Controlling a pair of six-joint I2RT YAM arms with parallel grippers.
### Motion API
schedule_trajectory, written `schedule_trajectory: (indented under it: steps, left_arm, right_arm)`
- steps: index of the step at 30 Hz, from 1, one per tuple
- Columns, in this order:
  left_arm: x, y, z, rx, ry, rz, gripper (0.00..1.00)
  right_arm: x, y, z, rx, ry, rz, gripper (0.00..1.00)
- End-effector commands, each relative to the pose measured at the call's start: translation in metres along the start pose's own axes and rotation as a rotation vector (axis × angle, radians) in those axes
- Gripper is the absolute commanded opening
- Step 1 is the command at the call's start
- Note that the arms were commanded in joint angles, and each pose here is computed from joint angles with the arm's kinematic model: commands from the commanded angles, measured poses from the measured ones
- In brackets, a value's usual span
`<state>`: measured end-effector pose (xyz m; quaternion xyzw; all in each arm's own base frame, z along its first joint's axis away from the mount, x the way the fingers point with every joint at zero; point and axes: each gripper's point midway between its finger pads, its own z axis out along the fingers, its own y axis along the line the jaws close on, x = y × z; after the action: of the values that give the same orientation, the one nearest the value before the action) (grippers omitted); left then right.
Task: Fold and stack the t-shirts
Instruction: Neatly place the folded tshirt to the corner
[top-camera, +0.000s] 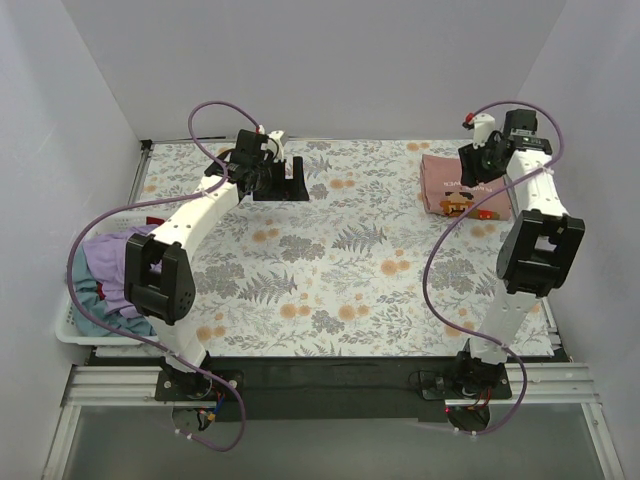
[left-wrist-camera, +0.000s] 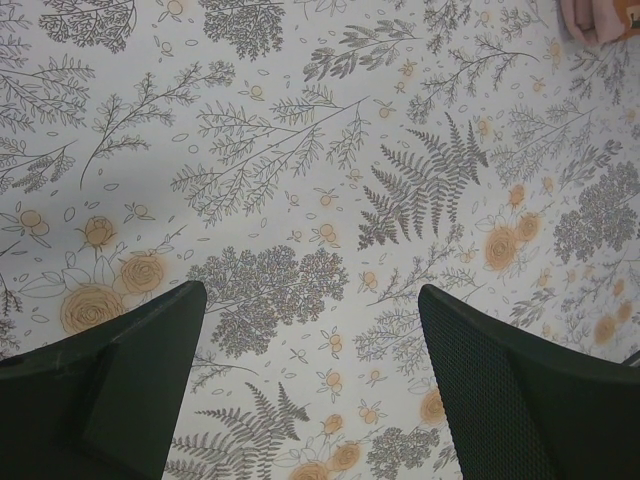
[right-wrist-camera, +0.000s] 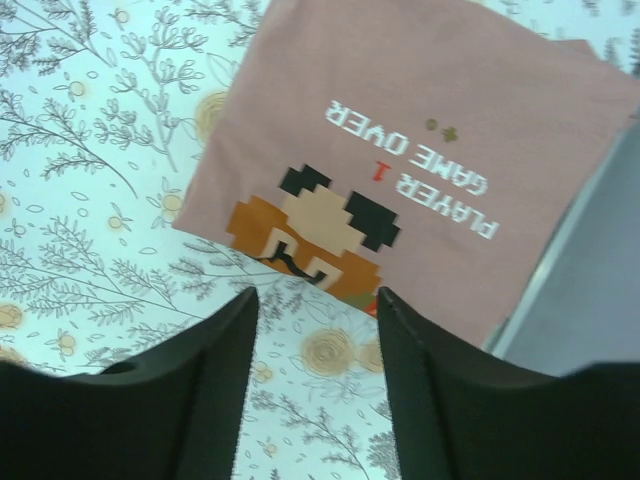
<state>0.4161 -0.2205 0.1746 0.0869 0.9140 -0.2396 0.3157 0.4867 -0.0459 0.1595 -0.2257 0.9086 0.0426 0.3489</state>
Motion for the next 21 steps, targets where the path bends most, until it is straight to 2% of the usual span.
schedule_trajectory:
  steps: [1,2,5,13,16,19,20,21]
  left_arm:
    - [-0.02,-0.012,-0.028,0.02,-0.078,0.014,0.87]
    - [-0.02,-0.011,-0.029,0.017,-0.08,0.016,0.87]
    - [-0.017,-0.009,-0.029,0.01,-0.074,0.02,0.87]
    - [-0.01,0.003,-0.026,-0.011,-0.059,0.008,0.87]
    - [-0.01,0.004,-0.026,-0.01,-0.056,0.007,0.87]
    - [-0.012,0.001,-0.028,-0.001,-0.06,0.007,0.87]
    - [-0.012,0.001,-0.029,-0.001,-0.061,0.009,0.87]
    - [-0.012,0.001,-0.03,0.0,-0.064,0.01,0.87]
  right_arm:
    - [0.019,0.024,0.033,-0.062,0.081,0.07,0.54]
    - [0.025,0.027,0.043,-0.073,0.1,0.076,0.49]
    - [0.039,0.036,0.066,-0.096,0.147,0.101,0.44]
    - [0.086,0.079,0.092,-0.134,0.257,0.08,0.42]
    - [0.083,0.082,0.085,-0.125,0.246,0.093,0.51]
    - [0.06,0.076,0.063,-0.087,0.184,0.112,0.65]
    - [0.045,0.072,0.047,-0.061,0.139,0.137,0.74]
    - [0.04,0.07,0.04,-0.051,0.121,0.151,0.78]
